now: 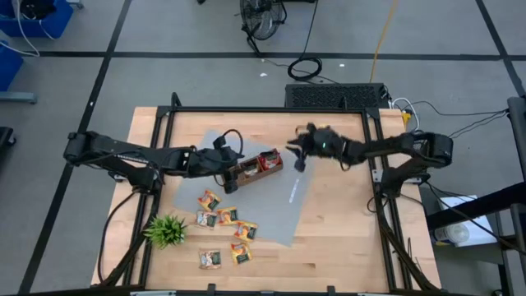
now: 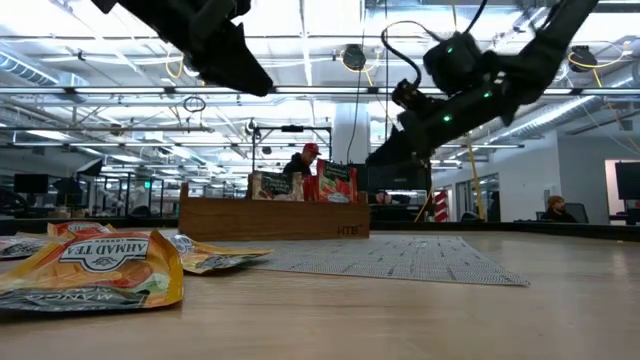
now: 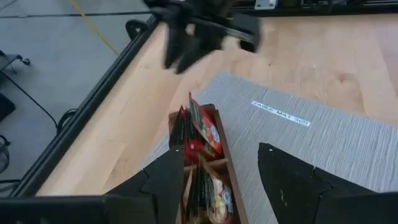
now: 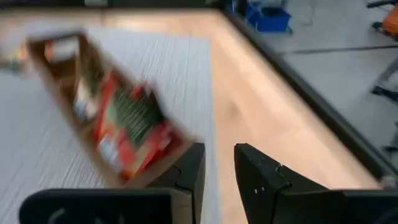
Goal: Pick & Place Tea
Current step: Adjust the wooden organizer
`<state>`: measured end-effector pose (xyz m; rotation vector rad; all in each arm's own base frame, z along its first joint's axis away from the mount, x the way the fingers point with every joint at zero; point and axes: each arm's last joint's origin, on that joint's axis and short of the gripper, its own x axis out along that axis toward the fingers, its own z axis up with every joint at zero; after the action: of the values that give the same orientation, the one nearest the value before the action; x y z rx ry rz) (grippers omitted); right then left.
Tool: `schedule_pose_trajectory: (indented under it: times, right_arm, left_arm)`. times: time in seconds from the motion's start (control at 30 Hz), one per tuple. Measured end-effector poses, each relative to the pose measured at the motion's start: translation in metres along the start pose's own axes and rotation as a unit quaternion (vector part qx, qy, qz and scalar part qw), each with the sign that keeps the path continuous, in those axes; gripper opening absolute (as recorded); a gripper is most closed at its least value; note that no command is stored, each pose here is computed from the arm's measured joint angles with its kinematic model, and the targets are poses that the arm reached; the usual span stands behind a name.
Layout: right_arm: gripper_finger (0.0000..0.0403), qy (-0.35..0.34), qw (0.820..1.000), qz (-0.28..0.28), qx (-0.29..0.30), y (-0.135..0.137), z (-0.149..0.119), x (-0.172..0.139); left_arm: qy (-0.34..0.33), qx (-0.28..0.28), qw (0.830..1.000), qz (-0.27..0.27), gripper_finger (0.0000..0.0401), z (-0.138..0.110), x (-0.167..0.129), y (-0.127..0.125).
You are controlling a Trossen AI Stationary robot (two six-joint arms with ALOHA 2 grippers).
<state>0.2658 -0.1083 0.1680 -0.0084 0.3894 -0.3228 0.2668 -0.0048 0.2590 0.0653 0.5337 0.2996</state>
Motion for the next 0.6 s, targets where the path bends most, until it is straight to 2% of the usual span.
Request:
schedule_pose_trajectory:
  times: [0.13, 0.23, 0.3, 0.37, 0.5, 0.6]
  right_arm:
    - [0.0073, -0.001, 0.998, 0.054, 0.034, -0.016, 0.004, 0.024]
    - [0.0064, 0.020, 0.999, 0.042, 0.008, -0.021, 0.005, 0.047]
    - [0.0039, 0.041, 0.999, 0.031, 0.004, -0.029, 0.007, 0.060]
    - [0.0011, 0.060, 0.997, 0.050, 0.013, -0.036, 0.008, 0.069]
    - [0.0002, 0.083, 0.994, 0.065, 0.035, -0.045, 0.006, 0.087]
    - [0.0001, 0.100, 0.989, 0.101, 0.044, -0.044, 0.000, 0.098]
  left_arm:
    - [-0.004, 0.005, 1.000, 0.000, 0.0207, 0.000, 0.000, 0.000]
    - [-0.020, 0.017, 1.000, -0.003, 0.0207, 0.004, -0.005, 0.000]
    - [-0.032, 0.015, 0.999, -0.006, 0.0207, 0.007, -0.010, 0.001]
    - [-0.030, 0.016, 0.999, -0.008, 0.0207, 0.007, -0.014, 0.002]
    - [-0.029, 0.016, 0.999, -0.009, 0.0207, 0.007, -0.017, 0.003]
    - [-0.021, 0.022, 0.999, -0.011, 0.0207, 0.005, -0.017, 0.002]
